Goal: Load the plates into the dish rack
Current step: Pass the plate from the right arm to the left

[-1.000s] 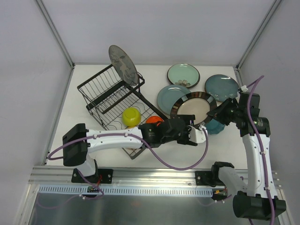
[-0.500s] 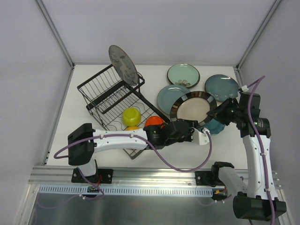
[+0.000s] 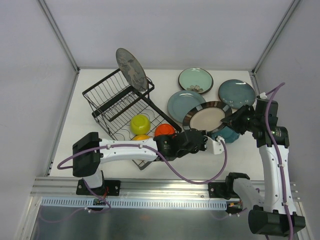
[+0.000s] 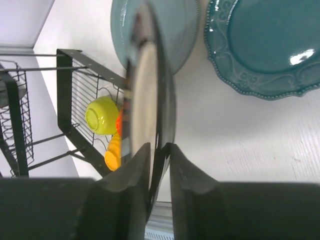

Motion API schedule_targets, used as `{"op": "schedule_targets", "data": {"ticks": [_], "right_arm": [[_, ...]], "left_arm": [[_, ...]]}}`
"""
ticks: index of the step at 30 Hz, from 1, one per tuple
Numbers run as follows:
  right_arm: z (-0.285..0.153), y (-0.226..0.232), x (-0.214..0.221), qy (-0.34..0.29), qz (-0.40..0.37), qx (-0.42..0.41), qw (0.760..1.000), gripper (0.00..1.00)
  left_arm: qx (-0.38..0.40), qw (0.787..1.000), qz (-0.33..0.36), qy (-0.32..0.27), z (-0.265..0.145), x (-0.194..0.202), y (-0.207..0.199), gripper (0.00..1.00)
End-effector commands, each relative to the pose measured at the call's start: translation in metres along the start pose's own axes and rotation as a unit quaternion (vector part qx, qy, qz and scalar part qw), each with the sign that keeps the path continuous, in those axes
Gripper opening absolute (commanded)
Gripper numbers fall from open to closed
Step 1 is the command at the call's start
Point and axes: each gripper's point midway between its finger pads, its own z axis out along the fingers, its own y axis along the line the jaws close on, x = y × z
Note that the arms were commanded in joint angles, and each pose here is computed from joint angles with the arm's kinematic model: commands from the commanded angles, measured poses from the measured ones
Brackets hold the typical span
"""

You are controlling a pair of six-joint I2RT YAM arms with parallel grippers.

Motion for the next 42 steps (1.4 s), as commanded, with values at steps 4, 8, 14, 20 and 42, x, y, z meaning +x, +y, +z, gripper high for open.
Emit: {"op": "schedule_targets", "data": {"ticks": [4,8,14,20,42], "right_arm": [[-0.019,0.042,-0.016,-0.037,-0.032,-0.091,0.995,0.4],[-0.021,0.042,-0.018,-0.039,-0.042,-0.086,0.995,0.55],[-0.034,0.047,-0.025,-0.061,-0.061,-0.088,0.992,0.7],[-0.044,0.043,-0.028,-0.089,-0.076,-0.077,0.99,0.85],[-0.047,0.015,-0.025,-0.117,-0.067,-0.028,0.99,0.88]], "left_arm": [[-0.033,0.996,-0.08,-0.033,-0.021,-0.021,0.022,0.0],[-0.042,0.993,-0.105,-0.032,-0.03,-0.018,0.027,0.0],[-0.076,0.981,-0.173,-0.041,-0.048,-0.022,0.045,0.0],[-0.11,0.956,-0.262,-0.068,-0.072,-0.034,0.074,0.0],[-0.242,0.757,-0.573,-0.199,-0.188,-0.055,0.197,0.0]]}}
